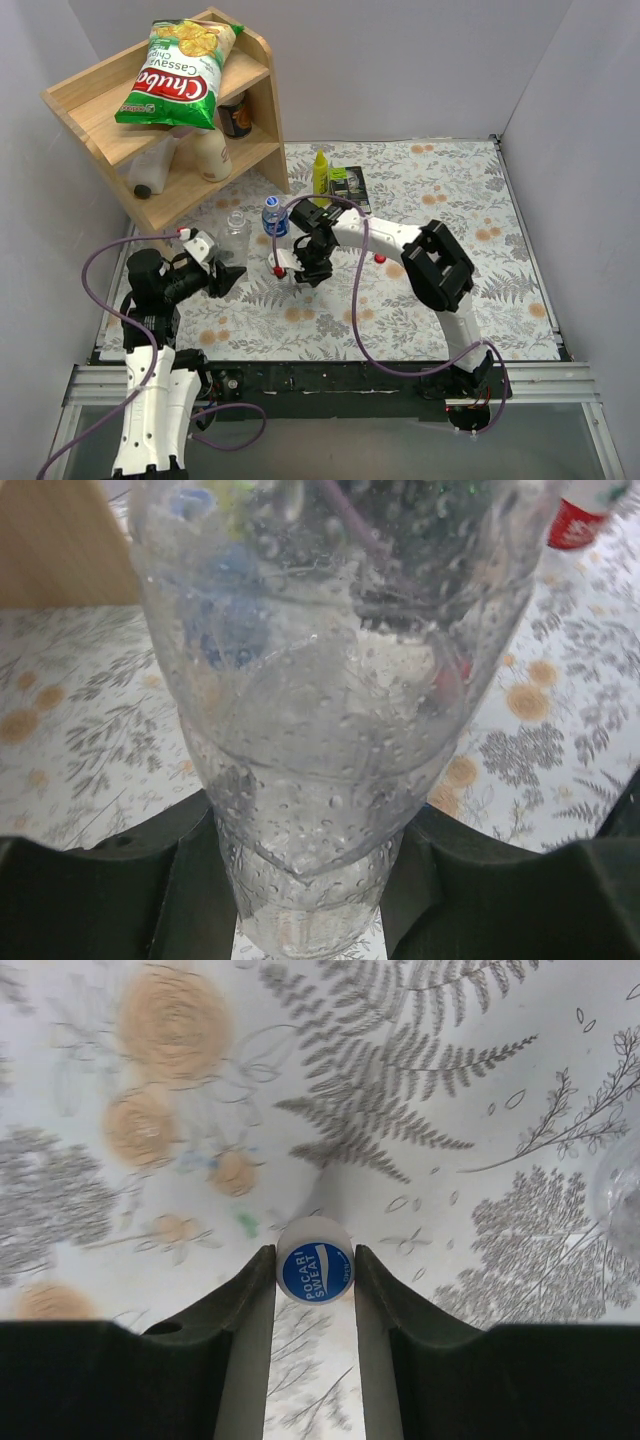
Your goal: Screw on the bottle caps
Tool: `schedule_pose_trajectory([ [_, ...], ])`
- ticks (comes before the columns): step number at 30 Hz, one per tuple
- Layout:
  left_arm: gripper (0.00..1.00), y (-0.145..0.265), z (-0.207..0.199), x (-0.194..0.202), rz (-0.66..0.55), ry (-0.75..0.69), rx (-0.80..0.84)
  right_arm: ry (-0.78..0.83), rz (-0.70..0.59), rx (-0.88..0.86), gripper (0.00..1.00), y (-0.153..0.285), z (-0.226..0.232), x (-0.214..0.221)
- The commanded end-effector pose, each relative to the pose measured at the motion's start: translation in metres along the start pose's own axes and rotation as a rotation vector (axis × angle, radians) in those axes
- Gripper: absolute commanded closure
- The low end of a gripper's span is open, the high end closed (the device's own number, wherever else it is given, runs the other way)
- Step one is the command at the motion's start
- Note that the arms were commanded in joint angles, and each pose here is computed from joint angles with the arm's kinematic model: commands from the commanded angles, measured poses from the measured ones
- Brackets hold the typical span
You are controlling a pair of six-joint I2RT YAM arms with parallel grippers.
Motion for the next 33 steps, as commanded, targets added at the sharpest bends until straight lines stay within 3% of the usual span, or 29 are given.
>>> schedule_pose_trajectory([
  [1,1.0,-0.01,-0.023,0.015,-0.093,-0.151,0.277,-0.054,-0.205,0.042,0.77,0.1,0.051,-0.047],
  [5,1.0,-0.026,-0.039,0.032,-0.152,-0.158,0.432,-0.138,-0.391,0.07,0.79,0.178,0.09,-0.089],
  [9,1.0,-0.042,-0.079,0.049,-0.141,-0.131,0.626,-0.119,-0.45,0.124,0.8,0.229,0.115,-0.109],
  [11,1.0,-0.048,-0.086,0.061,-0.119,-0.098,0.642,-0.095,-0.472,0.15,0.78,0.245,0.124,-0.114],
  [19,1.0,-0.078,-0.089,0.069,-0.07,-0.093,0.671,0.132,-0.361,0.13,0.76,0.218,0.145,-0.137],
  [33,1.0,-0.076,-0.101,0.052,-0.143,-0.16,0.633,0.158,-0.227,0.159,0.78,0.207,0.135,-0.123],
])
Point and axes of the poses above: each gripper's point midway between its finger pads, its own y axis back along the fingers, its own z axis along the line the jaws close on, x = y × z, the point moved 6 cm from there along y, back along the fingers, and after that the axes turned 14 degrees about -y, right-handed, at the moved point
